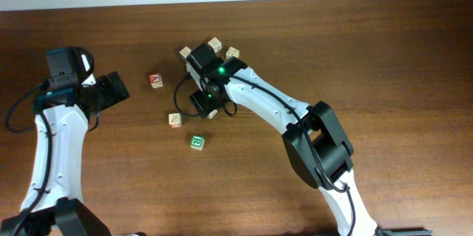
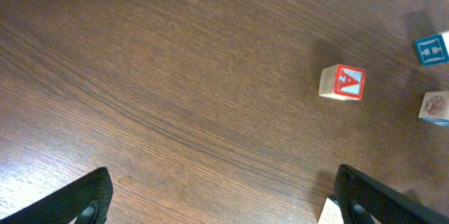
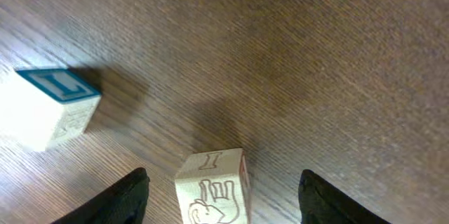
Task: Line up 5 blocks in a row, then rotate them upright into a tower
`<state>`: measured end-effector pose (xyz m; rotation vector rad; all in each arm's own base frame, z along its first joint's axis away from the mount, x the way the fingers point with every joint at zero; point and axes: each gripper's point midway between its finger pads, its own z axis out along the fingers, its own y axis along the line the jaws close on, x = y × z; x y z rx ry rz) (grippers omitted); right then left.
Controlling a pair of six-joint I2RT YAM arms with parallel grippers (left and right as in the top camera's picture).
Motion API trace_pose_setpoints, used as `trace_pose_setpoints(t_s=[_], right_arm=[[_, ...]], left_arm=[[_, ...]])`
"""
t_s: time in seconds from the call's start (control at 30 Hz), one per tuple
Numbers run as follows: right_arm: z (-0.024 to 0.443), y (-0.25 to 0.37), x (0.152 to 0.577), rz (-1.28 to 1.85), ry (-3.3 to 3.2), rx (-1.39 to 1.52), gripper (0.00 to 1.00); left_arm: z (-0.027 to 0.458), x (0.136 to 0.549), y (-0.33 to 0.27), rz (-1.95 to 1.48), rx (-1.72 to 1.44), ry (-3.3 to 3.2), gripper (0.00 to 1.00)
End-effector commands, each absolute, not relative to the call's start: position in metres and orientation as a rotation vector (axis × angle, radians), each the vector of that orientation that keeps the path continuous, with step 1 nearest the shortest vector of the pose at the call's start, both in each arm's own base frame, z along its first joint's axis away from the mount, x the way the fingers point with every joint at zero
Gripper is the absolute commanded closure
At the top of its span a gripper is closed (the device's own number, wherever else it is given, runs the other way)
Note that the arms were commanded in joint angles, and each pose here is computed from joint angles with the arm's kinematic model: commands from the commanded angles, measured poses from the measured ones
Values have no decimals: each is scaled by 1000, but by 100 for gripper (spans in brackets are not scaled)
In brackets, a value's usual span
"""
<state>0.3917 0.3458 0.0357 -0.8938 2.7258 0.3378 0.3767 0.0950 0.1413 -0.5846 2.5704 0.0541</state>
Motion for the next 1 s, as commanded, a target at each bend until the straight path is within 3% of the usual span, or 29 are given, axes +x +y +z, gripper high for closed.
trace_pose_setpoints(t_s=[0.0,0.13,0.37,0.6,0.7,0.9,0.97], right_arm=[[31,349,383,379,2683,-1076,36],[32,356,370,473,2692,-1128,37],[30,351,364,460,2724,-1134,51],[26,344,366,401,2743,-1117,59],[23,332,376,279,2788,-985,65],[23,328,379,255,2823,-880,66],[23,330,379,268,2815,-892,61]], left_arm=[[147,379,98,61,-600,2551,1],[147,379,98,61,-600,2552,1],[147,379,98,61,-600,2552,1],[147,379,98,61,-600,2552,0],[147,379,98,61,-600,2552,1],[147,379,98,61,-600,2552,1],[147,379,98,61,-600,2552,1]])
